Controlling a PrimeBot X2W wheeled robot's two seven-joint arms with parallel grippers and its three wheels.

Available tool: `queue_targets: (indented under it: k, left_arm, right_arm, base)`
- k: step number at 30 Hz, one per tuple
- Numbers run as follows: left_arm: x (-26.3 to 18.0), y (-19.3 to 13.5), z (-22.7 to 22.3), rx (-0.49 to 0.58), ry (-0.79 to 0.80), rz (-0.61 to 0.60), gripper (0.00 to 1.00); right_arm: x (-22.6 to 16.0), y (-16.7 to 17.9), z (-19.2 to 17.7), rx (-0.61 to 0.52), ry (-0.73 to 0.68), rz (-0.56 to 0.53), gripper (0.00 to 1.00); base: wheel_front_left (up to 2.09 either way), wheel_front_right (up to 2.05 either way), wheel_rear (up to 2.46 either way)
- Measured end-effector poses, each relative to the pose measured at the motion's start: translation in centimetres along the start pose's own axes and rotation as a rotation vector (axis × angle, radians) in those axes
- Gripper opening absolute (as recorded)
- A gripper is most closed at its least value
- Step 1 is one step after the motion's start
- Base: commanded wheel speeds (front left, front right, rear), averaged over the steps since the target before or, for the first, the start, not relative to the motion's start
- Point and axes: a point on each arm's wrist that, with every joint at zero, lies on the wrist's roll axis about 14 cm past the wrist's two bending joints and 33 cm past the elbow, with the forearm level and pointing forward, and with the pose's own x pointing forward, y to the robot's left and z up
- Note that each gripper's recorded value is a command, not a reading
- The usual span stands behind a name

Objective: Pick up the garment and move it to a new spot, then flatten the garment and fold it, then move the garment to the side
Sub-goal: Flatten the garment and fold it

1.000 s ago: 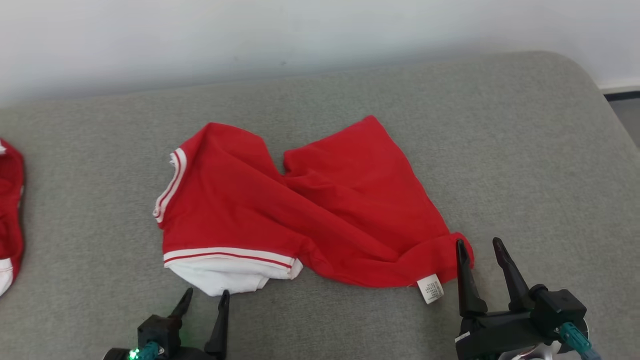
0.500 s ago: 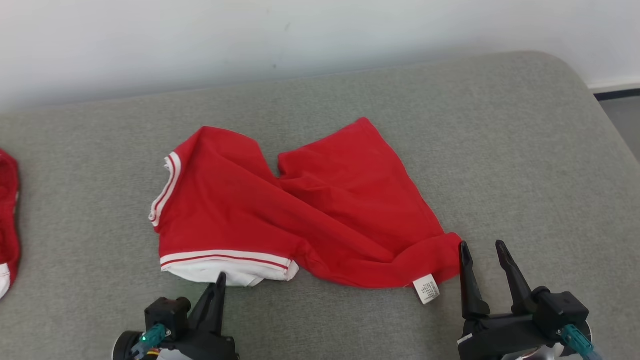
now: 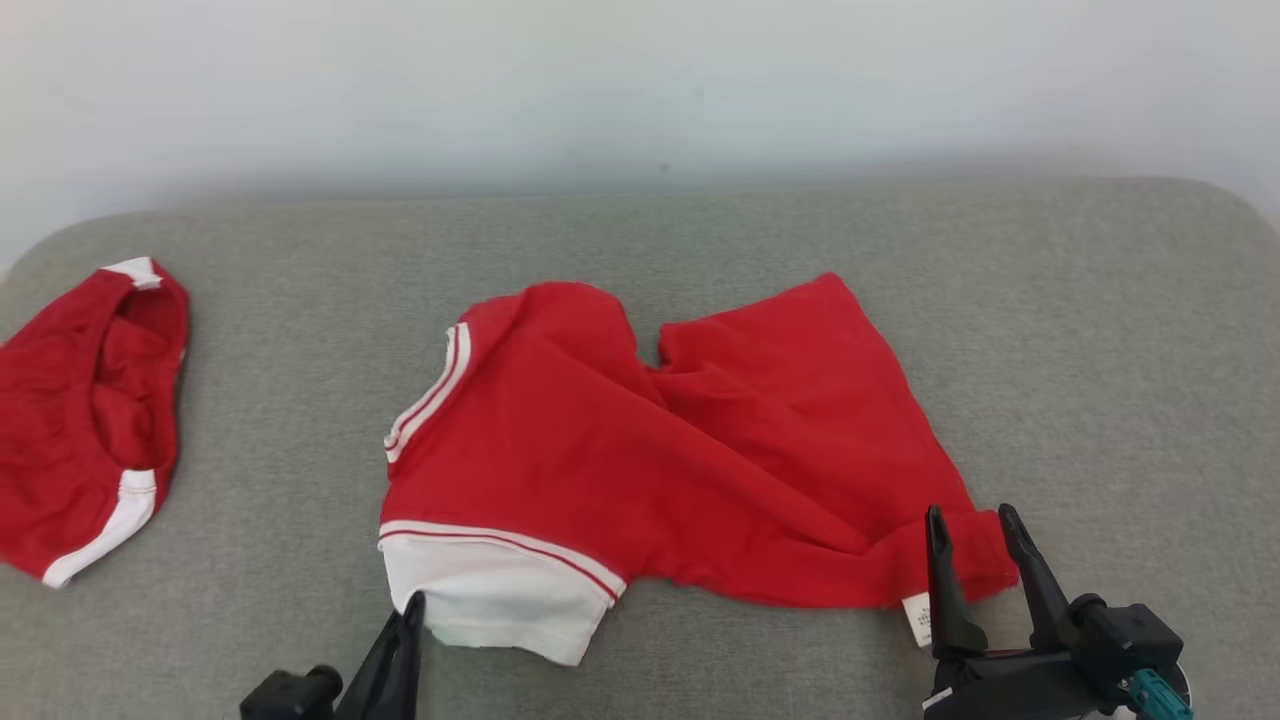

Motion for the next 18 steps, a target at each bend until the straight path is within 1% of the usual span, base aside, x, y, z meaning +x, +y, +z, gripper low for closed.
queue_targets:
  k: [7,12,14,18]
  left_arm:
    - [-3.2,2.1,-1.3,-0.020,0.059,0.086,0.00]
    - [-3.8,2.3,-2.7,-0.035,0.102,0.104,0.00]
    - [-3.8,2.6,-2.6,-0.028,0.088,0.115,1.00]
    - [-3.2,3.4,-0.9,-0.011,0.023,0.147,1.00]
  right_arm:
    - [0.6,1.5,-0.1,0.007,0.002,0.046,1.00]
    - [0.4,1.5,-0.2,0.007,0.004,0.043,1.00]
    - [0.3,1.3,-0.1,0.005,0.001,0.037,1.00]
    - [0.0,0.8,0.3,0.002,-0.008,0.023,1.00]
  base:
    - [0.00,0.00,0.00]
    - [0.00,0.00,0.00]
    - [0.00,0.00,0.00]
    - [0.00,0.00,0.00]
